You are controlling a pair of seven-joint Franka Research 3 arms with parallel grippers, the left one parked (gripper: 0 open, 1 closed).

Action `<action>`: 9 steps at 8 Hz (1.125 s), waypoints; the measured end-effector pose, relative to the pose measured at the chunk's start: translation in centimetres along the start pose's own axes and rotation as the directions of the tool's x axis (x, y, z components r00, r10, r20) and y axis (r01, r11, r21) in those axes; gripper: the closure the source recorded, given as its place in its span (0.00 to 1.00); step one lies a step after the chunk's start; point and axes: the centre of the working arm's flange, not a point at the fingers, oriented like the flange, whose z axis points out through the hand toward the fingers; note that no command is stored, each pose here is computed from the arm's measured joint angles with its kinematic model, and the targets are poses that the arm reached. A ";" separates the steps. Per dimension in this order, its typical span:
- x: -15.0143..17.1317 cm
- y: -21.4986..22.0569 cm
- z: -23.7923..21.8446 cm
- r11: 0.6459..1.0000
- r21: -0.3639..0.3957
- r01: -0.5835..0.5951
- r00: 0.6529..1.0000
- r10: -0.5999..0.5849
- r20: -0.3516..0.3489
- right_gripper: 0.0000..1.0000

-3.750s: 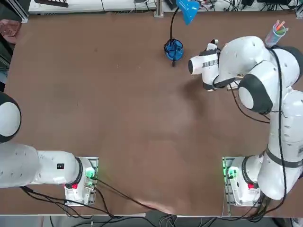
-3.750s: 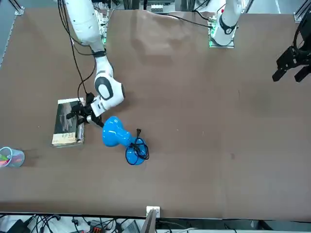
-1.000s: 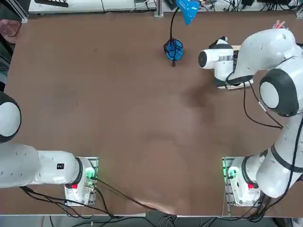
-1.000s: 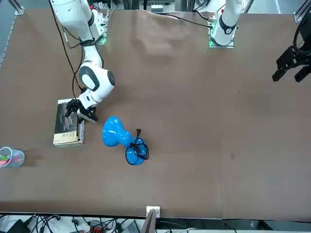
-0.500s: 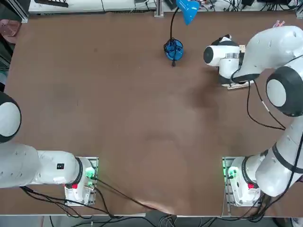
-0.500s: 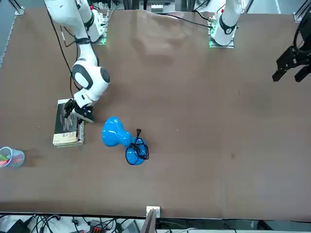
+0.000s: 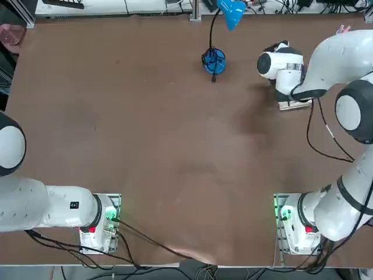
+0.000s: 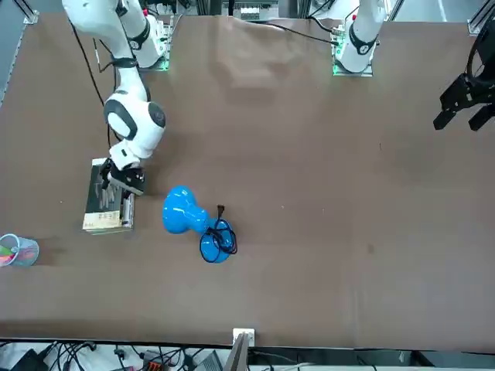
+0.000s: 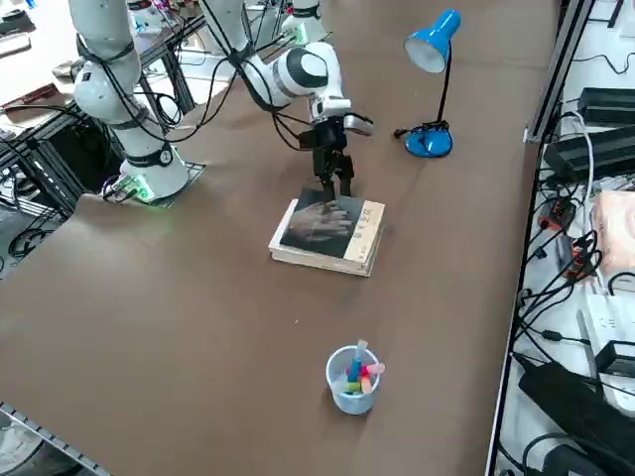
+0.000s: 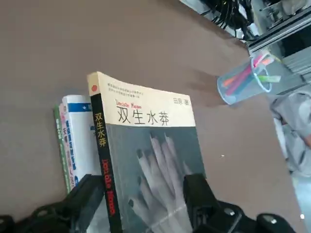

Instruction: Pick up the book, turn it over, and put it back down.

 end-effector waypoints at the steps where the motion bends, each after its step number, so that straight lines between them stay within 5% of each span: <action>1: 0.1 0.0 -0.2 1.000 0.020 -0.019 1.000 0.019 -0.004 0.00; 5: 0.7 1.0 -1.5 0.991 0.072 -0.115 0.993 0.113 0.039 0.00; 9: 4.0 4.2 -5.1 0.968 0.181 -0.173 0.976 0.144 0.165 0.00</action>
